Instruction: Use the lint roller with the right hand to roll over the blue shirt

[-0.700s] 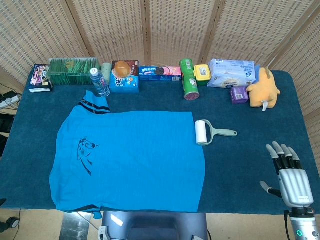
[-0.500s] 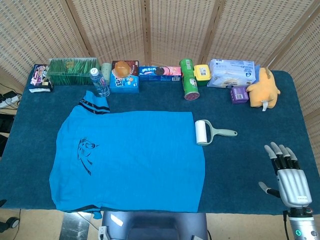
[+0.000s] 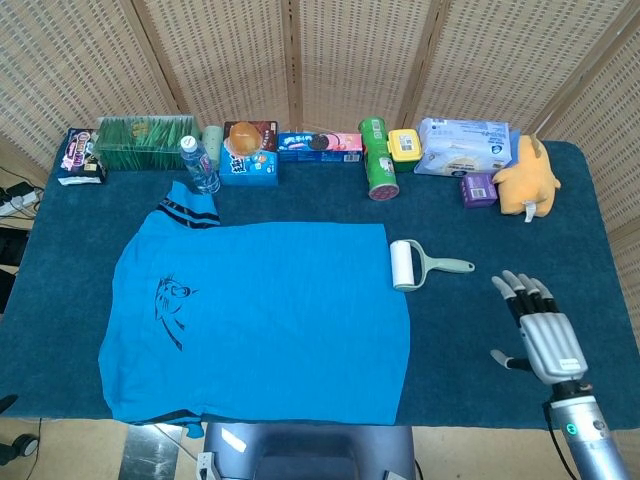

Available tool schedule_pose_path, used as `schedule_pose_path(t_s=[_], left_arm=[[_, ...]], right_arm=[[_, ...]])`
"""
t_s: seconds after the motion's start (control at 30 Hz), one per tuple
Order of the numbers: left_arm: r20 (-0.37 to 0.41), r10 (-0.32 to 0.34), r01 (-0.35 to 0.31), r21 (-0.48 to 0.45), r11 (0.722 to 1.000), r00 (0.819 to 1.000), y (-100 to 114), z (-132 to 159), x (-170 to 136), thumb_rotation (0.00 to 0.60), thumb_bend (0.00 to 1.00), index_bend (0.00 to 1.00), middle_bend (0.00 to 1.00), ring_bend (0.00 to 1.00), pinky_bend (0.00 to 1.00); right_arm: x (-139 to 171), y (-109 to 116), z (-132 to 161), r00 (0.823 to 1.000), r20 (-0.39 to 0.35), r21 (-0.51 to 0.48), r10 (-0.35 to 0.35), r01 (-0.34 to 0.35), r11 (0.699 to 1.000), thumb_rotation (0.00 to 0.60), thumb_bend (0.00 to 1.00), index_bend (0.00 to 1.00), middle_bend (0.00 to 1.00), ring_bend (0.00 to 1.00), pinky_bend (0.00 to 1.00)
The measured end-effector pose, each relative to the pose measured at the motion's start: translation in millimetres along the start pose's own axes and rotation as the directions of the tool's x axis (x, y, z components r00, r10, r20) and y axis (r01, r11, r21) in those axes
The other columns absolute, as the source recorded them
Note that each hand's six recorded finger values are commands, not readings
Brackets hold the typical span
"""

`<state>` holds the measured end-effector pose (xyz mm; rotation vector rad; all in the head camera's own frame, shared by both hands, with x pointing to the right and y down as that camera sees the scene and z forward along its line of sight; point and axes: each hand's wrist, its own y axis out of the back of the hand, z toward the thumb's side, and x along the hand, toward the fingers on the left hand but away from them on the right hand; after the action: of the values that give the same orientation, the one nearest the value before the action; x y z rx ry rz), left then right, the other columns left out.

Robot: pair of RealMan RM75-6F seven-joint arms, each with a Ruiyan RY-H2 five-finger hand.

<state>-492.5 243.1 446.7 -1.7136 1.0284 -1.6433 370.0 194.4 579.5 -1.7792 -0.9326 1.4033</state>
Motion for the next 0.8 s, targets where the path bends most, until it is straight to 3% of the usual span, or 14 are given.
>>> schedule_pose_path(t_s=[0.17,0.27,0.47,0.8], left_arm=[[-0.024,-0.007,0.007,0.002,1.0,1.0,-1,-2,3,0.6,0.12,0.0,0.0,0.0,0.04],[-0.041,-0.003,0.003,0.0,1.0,0.999,0,-4,6,0.6,0.12,0.0,0.0,0.0,0.04],[-0.062,-0.008,0.008,0.001,1.0,0.998,-2,-3,10,0.6,0.12,0.0,0.0,0.0,0.04],[-0.113,-0.031,0.032,0.009,0.999,0.993,-6,-6,24,0.6,0.12,0.0,0.0,0.0,0.04]], right_arm=[[-40,-12,5,0.988,-0.05,-0.034,0.148,-0.15,0.988,0.6,0.02,0.0,0.02,0.0,0.03],[-64,-16,2,0.974,-0.06,-0.034,0.218,-0.22,0.975,0.6,0.12,0.0,0.02,0.0,0.06],[-104,-20,-9,0.961,-0.051,-0.012,0.271,-0.272,0.962,0.6,0.23,0.01,0.03,0.0,0.06],[-153,-43,-8,0.938,-0.041,0.063,0.345,-0.342,0.937,0.6,0.29,0.04,0.05,0.0,0.08]])
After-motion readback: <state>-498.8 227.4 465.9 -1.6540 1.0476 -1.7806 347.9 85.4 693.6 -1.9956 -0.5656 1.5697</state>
